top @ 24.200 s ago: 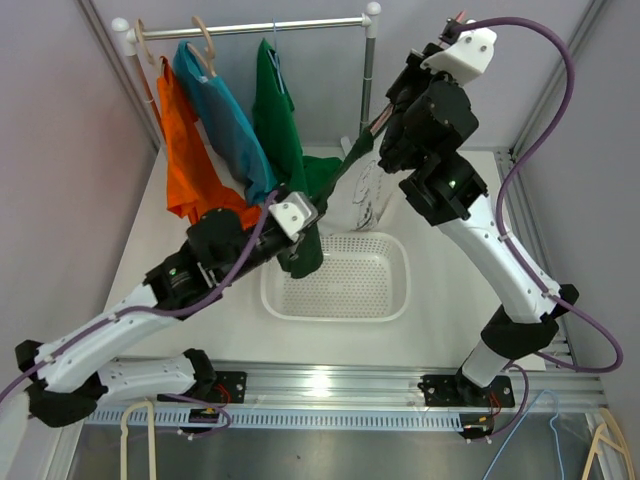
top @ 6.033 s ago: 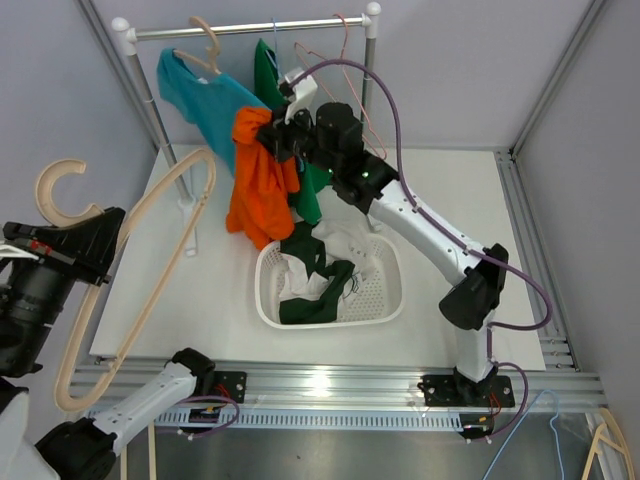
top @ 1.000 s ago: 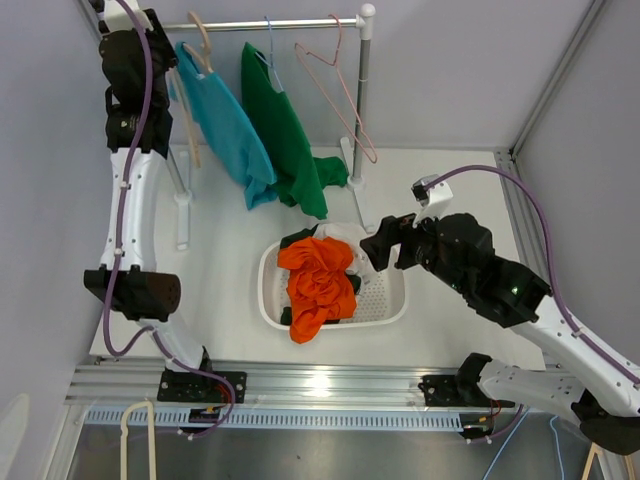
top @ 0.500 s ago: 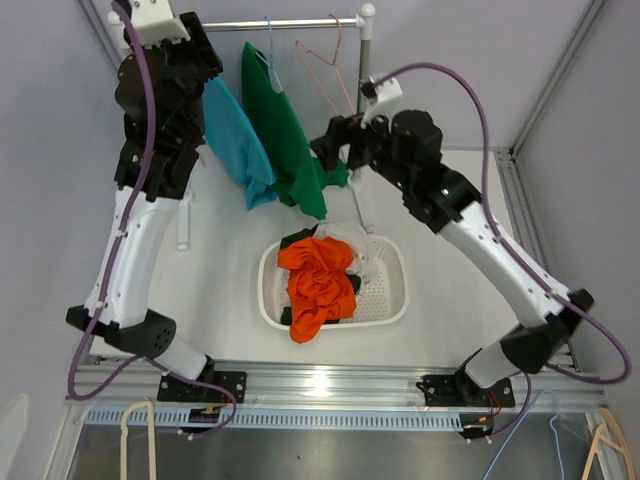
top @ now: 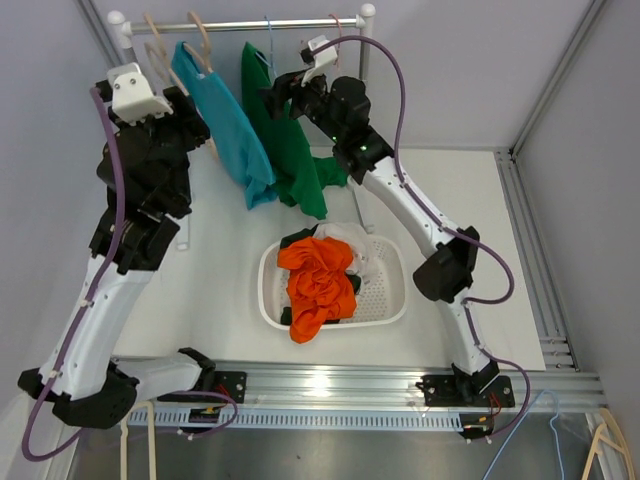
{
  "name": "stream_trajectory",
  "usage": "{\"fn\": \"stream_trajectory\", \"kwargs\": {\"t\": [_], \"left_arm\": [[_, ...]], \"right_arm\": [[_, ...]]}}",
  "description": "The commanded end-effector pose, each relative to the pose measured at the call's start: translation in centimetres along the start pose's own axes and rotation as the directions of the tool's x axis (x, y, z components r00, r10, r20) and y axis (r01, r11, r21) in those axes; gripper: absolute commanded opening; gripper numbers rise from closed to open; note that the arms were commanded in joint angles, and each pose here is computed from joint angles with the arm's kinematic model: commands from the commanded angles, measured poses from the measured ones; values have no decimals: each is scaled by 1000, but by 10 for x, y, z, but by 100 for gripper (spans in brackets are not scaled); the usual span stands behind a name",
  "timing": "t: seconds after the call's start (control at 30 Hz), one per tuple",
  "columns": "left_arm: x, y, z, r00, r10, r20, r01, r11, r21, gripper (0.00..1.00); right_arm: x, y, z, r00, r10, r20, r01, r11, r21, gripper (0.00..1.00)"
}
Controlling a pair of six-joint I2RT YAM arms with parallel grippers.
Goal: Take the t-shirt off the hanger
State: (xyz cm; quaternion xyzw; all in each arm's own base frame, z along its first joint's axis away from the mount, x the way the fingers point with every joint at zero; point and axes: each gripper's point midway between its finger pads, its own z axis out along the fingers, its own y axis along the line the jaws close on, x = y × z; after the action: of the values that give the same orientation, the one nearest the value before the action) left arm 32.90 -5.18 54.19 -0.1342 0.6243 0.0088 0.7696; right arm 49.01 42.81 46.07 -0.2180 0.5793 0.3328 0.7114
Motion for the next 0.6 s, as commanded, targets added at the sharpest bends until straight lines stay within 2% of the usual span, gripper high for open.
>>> {"fn": "stream_trajectory", "kwargs": {"t": [0.0, 0.27, 0.37, 0.4, 0.43, 0.5, 0.57], "left_arm": [[-9, 14, -15, 998, -45, 40, 46, 999, -21, 61], [1, 23, -24, 999, -29, 44, 30, 999, -21, 62], [2, 23, -22, 999, -19, 45, 21, 999, -27, 62], [2, 21, -21, 999, -22, 46, 23, 999, -22, 62], [2, 22, -21, 999, -20, 47, 21, 999, -24, 62], [3, 22, -21, 999, -19, 46, 20, 1000, -24, 62], [4, 21, -20, 999, -16, 46, 17, 1000, -24, 62]], "right_arm": [[-32, -17, 18, 980, -42, 194, 39, 999, 20, 80], [-30, -43, 28, 952, -59, 301, 40, 997, 67, 76], [-32, -51, 27, 948, -53, 314, 29, 996, 80, 62], [-33, -51, 27, 946, -50, 320, 27, 997, 77, 53], [-33, -52, 27, 946, -49, 320, 25, 997, 79, 47], [-35, -51, 27, 945, -50, 324, 28, 997, 73, 38], [-35, -50, 27, 946, -47, 320, 27, 997, 67, 36]]}}
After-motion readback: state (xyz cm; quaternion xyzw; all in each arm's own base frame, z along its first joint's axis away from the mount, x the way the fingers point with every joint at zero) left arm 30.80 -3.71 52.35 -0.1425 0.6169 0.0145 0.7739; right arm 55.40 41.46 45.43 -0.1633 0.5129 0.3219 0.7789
